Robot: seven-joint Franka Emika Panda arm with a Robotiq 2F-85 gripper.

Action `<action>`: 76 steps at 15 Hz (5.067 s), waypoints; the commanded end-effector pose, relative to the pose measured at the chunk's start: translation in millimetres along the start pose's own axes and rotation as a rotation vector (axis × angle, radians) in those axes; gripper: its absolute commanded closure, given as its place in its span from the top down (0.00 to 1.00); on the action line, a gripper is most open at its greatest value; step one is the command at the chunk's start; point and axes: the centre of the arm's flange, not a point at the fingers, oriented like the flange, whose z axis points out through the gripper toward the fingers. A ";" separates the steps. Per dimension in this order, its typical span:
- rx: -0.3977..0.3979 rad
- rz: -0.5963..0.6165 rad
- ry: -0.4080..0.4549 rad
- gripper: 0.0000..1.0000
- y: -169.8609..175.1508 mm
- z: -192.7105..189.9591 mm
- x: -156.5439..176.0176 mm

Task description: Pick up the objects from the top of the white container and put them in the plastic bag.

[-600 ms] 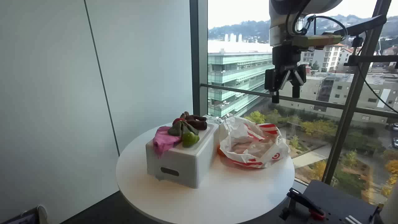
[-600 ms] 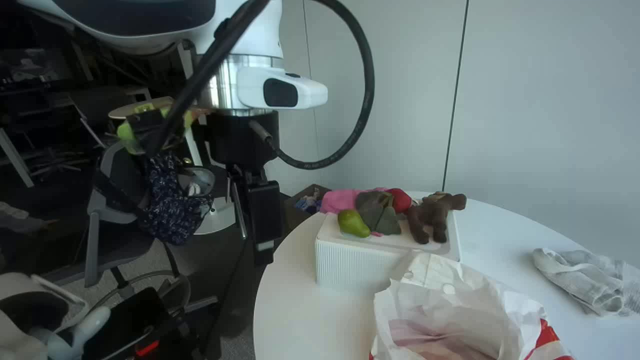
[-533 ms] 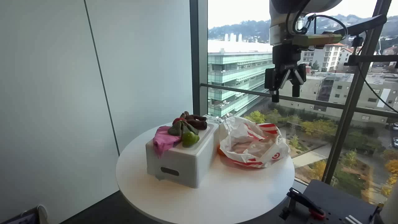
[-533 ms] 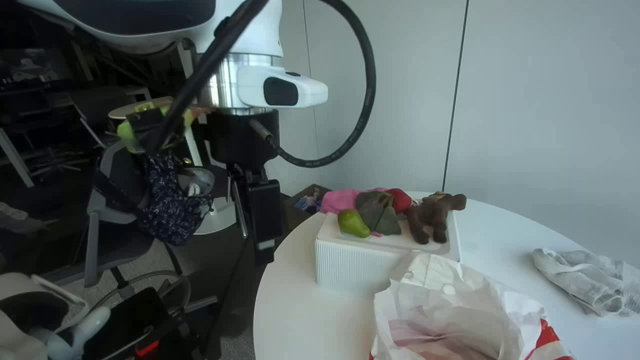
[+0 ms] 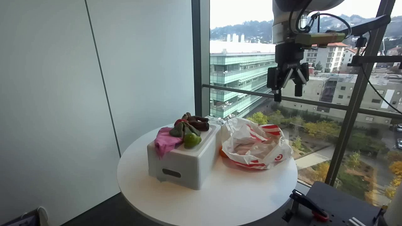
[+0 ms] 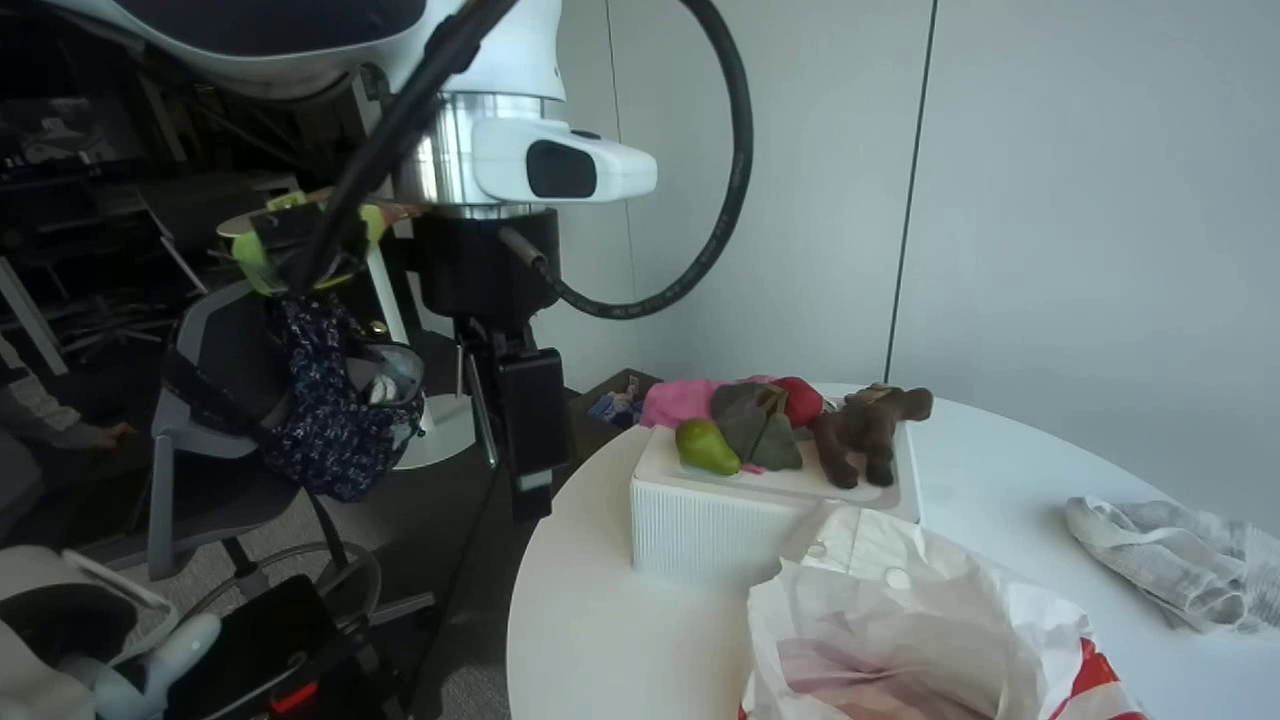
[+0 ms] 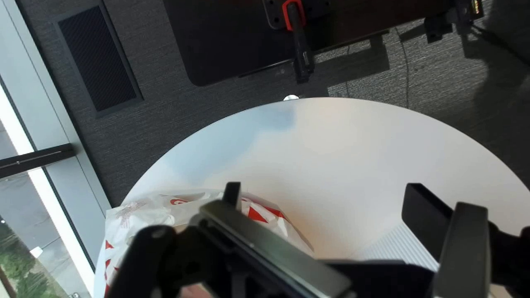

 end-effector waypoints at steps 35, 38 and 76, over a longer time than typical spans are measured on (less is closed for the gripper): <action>-0.014 0.222 0.460 1.00 -265.3 174.2 233.1; -0.034 0.178 0.498 1.00 -263.6 180.4 234.2; -0.409 0.173 0.370 0.51 -10.3 273.2 276.3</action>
